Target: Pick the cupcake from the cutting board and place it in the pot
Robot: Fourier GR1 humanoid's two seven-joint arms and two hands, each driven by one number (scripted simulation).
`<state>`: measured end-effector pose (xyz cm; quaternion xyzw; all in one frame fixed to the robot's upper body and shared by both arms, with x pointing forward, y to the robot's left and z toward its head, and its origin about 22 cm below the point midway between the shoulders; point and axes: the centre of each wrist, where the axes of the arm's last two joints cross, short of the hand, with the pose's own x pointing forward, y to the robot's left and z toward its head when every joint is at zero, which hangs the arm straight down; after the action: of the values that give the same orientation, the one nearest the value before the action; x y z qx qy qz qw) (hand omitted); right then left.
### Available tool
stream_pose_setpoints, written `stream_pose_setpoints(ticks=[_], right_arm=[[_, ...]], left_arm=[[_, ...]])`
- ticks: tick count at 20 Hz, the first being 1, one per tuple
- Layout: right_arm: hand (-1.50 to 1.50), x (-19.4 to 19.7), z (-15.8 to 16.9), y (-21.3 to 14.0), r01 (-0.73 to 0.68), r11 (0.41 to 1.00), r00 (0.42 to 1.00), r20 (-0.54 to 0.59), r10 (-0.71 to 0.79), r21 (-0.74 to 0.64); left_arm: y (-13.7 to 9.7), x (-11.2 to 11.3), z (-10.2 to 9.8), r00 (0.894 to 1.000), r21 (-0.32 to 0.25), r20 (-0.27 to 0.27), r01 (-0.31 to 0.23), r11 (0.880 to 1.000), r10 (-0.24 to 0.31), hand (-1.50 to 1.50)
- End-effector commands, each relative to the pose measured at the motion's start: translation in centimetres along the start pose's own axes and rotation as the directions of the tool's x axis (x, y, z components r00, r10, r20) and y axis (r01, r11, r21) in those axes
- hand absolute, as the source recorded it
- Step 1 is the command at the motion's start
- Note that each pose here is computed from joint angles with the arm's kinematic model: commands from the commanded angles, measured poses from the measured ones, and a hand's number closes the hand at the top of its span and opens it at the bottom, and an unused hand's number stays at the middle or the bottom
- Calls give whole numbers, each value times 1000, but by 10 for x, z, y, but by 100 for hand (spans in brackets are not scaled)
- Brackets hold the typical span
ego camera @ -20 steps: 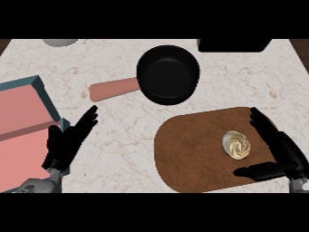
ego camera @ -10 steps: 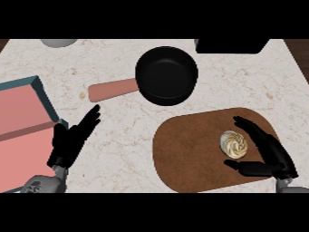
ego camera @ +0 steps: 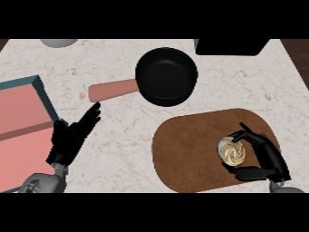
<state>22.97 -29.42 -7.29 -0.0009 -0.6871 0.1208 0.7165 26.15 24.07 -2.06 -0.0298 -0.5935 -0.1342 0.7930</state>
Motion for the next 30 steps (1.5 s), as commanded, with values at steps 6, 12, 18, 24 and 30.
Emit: stream_pose_setpoints(ticks=[6, 12, 18, 24, 30], right_arm=[[150, 4, 10, 38, -6, 988, 998, 64, 16, -156], [150, -9, 47, 63, -72, 769, 997, -48, 54, -636], [150, 39, 51, 133, -130, 687, 987, -30, 155, -715], [150, 61, 51, 158, -236, 603, 958, -81, 274, -762], [150, 86, 42, 142, -374, 566, 899, -138, 415, -734]], left_arm=[[-1, 3, 3, 1000, 12, -3, -23, 1000, 23, 0], [14, -12, 15, 1000, 45, -24, -15, 999, 16, 0], [-6, -4, 1, 1000, 12, -17, -6, 1000, 7, 0], [6, 3, 9, 1000, 16, 2, 10, 1000, -10, 0], [-14, -2, 0, 1000, 23, 6, 6, 1000, -6, 0]])
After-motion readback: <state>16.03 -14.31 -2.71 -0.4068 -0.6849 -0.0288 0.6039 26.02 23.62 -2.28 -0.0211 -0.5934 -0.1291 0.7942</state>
